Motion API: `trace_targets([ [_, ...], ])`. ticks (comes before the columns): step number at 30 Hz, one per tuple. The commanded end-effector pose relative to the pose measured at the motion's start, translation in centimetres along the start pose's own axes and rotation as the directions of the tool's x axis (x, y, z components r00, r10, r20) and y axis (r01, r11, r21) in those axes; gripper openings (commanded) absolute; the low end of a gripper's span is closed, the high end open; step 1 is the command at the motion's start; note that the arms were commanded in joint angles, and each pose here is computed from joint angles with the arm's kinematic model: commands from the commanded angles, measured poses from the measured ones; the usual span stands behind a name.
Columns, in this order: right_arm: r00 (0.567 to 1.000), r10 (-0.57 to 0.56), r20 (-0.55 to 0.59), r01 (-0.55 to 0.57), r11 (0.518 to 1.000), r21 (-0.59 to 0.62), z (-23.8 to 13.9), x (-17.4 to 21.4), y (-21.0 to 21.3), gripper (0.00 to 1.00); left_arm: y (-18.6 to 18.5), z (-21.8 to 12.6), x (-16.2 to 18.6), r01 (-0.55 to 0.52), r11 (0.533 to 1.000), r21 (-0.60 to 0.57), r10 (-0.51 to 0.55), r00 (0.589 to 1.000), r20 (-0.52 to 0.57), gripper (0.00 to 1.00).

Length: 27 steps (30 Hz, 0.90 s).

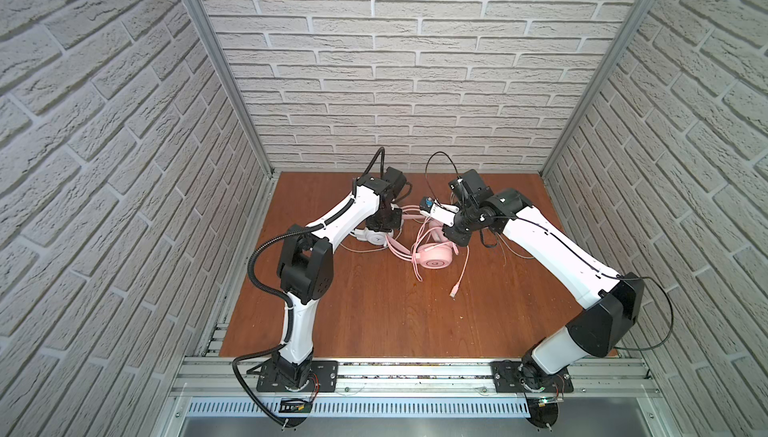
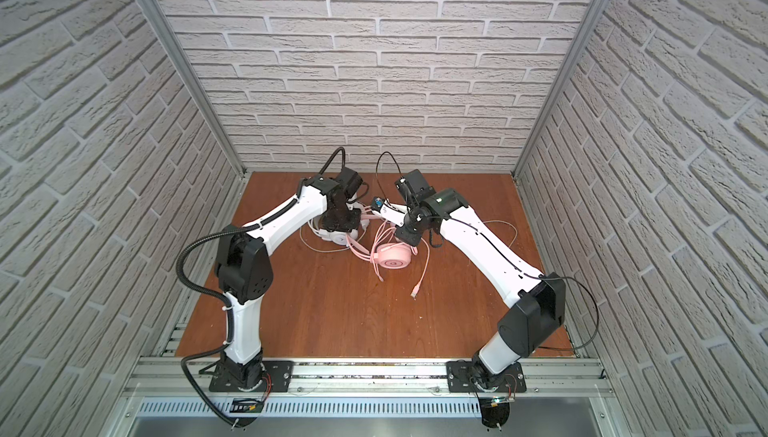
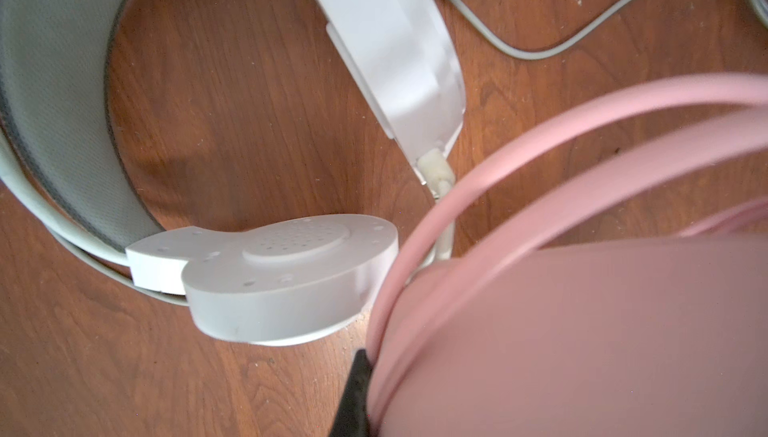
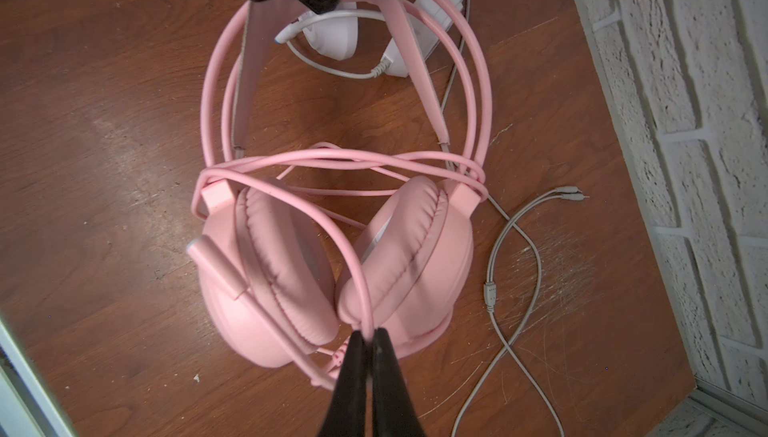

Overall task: Wrap the headphones
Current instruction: 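Wrap the pink cable around the headset band and release it with the right gripper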

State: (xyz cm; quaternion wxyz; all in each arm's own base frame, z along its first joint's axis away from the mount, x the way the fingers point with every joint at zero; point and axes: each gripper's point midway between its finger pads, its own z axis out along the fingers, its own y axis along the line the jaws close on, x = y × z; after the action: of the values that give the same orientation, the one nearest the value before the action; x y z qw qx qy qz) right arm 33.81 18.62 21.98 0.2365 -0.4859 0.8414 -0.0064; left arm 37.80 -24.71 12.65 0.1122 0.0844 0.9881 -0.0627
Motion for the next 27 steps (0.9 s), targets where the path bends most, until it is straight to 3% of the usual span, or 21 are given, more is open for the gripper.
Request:
trace_targets([
  [1,0.998,0.062,0.019,-0.063,0.996,0.064,-0.6,-0.6,-2.1,0.05,-1.5,-0.7,-0.3,-0.035,0.998,0.052,0.034,0.999,0.011,0.00],
  [27,0.926,0.379,0.004,-0.374,0.912,0.168,2.0,2.1,-8.9,0.05,-2.0,-1.4,0.2,-0.073,0.994,0.081,0.071,0.997,0.026,0.00],
])
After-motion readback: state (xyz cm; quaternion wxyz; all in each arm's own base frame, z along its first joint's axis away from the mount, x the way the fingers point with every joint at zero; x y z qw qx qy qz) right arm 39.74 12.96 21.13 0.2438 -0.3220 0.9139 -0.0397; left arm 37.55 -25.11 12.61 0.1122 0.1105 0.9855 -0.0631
